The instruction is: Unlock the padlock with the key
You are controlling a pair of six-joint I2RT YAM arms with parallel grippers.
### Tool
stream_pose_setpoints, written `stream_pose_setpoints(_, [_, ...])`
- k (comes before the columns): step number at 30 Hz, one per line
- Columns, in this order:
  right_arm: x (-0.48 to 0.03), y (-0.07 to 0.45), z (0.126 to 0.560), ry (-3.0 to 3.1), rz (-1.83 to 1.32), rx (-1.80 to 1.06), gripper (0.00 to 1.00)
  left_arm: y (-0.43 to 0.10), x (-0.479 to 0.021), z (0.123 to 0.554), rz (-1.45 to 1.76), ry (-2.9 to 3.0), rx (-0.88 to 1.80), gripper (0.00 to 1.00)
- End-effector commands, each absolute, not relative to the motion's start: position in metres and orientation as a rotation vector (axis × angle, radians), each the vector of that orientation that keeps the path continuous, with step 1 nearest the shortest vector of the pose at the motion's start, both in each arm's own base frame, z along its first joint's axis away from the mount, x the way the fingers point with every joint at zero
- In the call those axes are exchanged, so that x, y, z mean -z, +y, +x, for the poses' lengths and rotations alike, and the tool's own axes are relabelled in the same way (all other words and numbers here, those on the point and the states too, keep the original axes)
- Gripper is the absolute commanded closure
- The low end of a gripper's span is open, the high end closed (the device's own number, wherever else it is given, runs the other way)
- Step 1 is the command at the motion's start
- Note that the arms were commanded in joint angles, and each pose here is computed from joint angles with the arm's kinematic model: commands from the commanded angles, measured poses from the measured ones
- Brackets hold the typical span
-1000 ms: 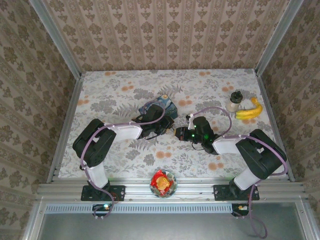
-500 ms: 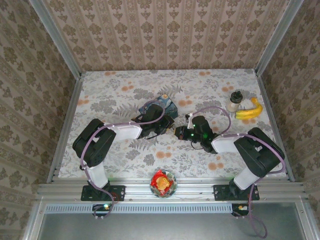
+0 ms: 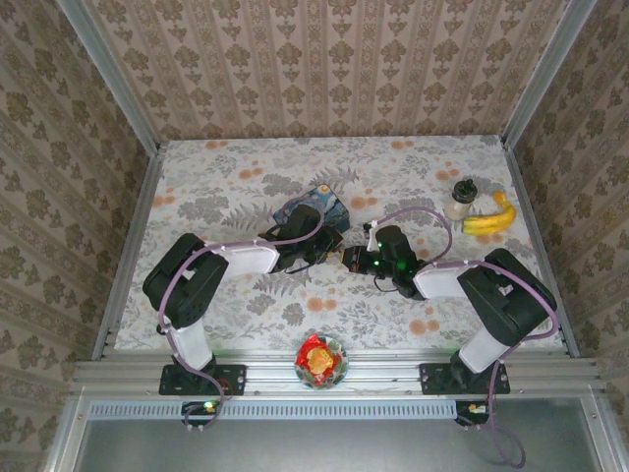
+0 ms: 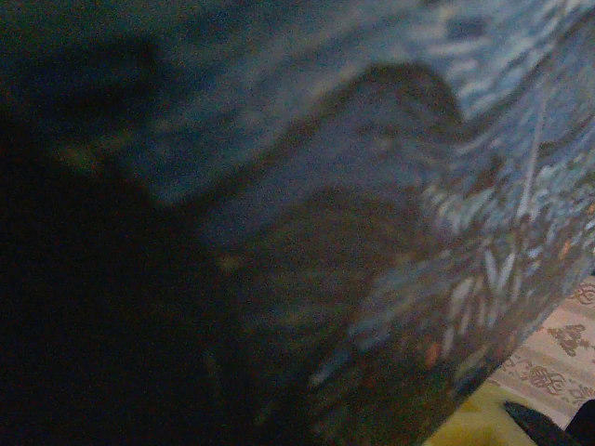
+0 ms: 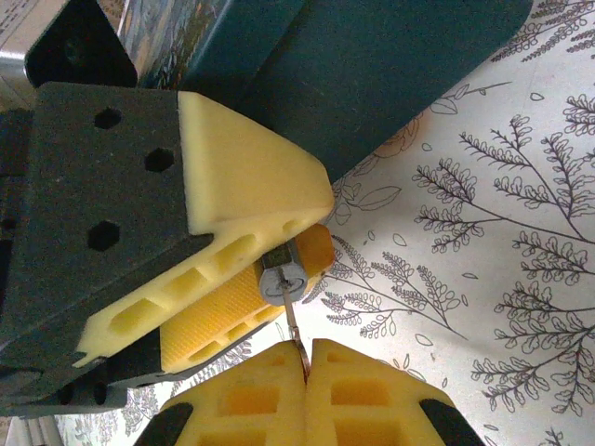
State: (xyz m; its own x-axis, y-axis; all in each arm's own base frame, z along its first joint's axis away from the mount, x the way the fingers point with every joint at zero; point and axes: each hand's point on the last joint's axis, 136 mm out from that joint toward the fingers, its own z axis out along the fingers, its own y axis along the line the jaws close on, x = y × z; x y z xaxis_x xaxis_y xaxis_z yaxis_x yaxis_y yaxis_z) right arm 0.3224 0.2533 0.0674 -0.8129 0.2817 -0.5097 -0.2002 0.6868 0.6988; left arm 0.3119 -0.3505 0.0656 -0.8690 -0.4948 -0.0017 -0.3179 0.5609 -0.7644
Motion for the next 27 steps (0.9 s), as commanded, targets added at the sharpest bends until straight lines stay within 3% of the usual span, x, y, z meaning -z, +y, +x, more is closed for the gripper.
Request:
stream_pose_setpoints(1, [-0.081,0.255,0.339,2.24,0.084,-1.041,1.0,-0.352,-0.024,0.264,-0.884,2.85,1.21,0.84])
stream_pose_setpoints(27, [-0.104,0.262,0.378,2.121,0.025,-1.19,1.0,-0.362,-0.024,0.257,-0.811,2.89,1.219,0.86])
